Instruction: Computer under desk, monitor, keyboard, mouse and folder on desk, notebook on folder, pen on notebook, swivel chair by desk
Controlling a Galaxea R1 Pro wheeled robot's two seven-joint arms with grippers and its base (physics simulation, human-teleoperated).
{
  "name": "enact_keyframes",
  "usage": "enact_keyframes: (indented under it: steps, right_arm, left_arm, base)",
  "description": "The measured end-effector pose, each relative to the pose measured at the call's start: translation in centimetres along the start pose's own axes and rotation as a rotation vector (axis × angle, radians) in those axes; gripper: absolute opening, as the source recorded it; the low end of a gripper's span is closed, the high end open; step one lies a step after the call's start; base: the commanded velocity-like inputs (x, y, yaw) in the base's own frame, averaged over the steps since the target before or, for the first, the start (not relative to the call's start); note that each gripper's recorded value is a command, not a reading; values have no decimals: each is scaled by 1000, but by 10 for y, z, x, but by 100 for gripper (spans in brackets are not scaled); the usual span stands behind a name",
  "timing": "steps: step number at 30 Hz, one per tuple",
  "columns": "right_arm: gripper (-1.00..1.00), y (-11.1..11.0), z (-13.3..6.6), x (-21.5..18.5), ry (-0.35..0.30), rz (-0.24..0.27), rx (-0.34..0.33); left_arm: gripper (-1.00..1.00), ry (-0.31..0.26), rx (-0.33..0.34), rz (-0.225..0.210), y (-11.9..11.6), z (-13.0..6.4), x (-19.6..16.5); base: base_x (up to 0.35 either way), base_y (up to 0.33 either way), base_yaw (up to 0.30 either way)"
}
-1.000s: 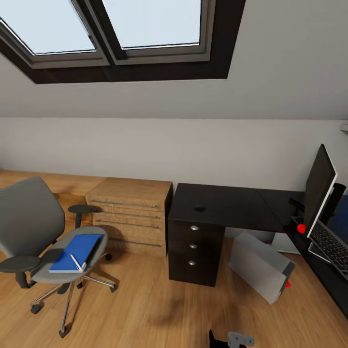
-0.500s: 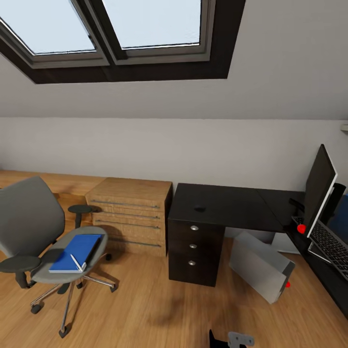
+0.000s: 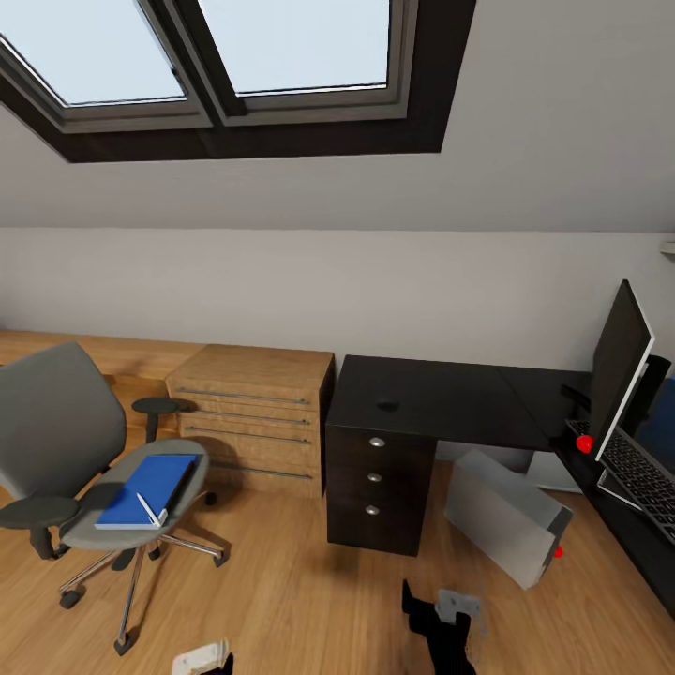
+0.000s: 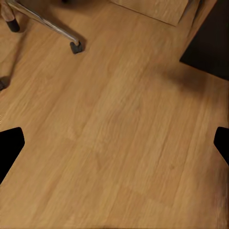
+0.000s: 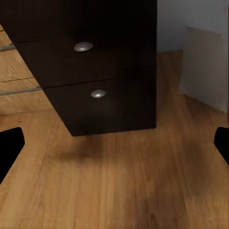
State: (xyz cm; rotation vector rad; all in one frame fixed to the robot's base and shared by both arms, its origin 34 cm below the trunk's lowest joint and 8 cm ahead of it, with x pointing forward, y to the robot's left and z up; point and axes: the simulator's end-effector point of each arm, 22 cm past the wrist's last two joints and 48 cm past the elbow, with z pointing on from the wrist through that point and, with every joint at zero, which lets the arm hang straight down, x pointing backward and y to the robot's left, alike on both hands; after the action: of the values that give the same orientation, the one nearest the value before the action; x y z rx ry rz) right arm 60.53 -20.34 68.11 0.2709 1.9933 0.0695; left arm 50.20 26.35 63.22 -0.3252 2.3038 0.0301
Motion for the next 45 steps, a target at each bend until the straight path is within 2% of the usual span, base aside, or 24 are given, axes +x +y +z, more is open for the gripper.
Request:
enact_keyframes:
  steps: [3, 4, 6, 7, 9, 10, 17, 23, 38, 45]
  right_arm:
    - [100, 3, 13, -31, -35, 19, 29]
    - [100, 8, 24, -53, -47, 27, 44]
    - [100, 15, 35, -79, -50, 34, 57]
    - [100, 21, 44, -101, -36, 29, 69]
    - [100, 28, 52, -122, -12, 23, 81]
    - [100, 33, 57, -137, 22, 10, 92]
    - [100, 40, 77, -201, 88, -30, 153]
    - [100, 41, 82, -223, 101, -45, 166]
    - [100, 42, 81, -223, 98, -56, 164]
    - [100, 44, 81, -219, 103, -58, 154]
  left_arm:
    - [100, 29, 0, 4, -7, -1, -28]
    - [100, 44, 2, 10, -12, -4, -50]
    - [100, 37, 10, 13, -19, -11, -78]
    - [100, 22, 20, 16, -25, -19, -105]
    - [100, -6, 32, 16, -31, -29, -134]
    - [100, -26, 43, 18, -36, -38, -155]
    - [100, -74, 71, 11, -47, -58, -204]
    - [100, -77, 73, 8, -48, -61, -210]
    - [100, -75, 70, 7, -47, -61, -210]
    - [100, -51, 67, 12, -47, -57, -199]
  base:
    - [0, 0, 0]
    - [0, 0, 0]
    - [0, 0, 0]
    - [0, 0, 0]
    - [0, 0, 0]
    - [0, 0, 0]
    - [0, 0, 0]
    - [28, 0, 0]
    - [278, 0, 0]
    - [320, -3, 0]
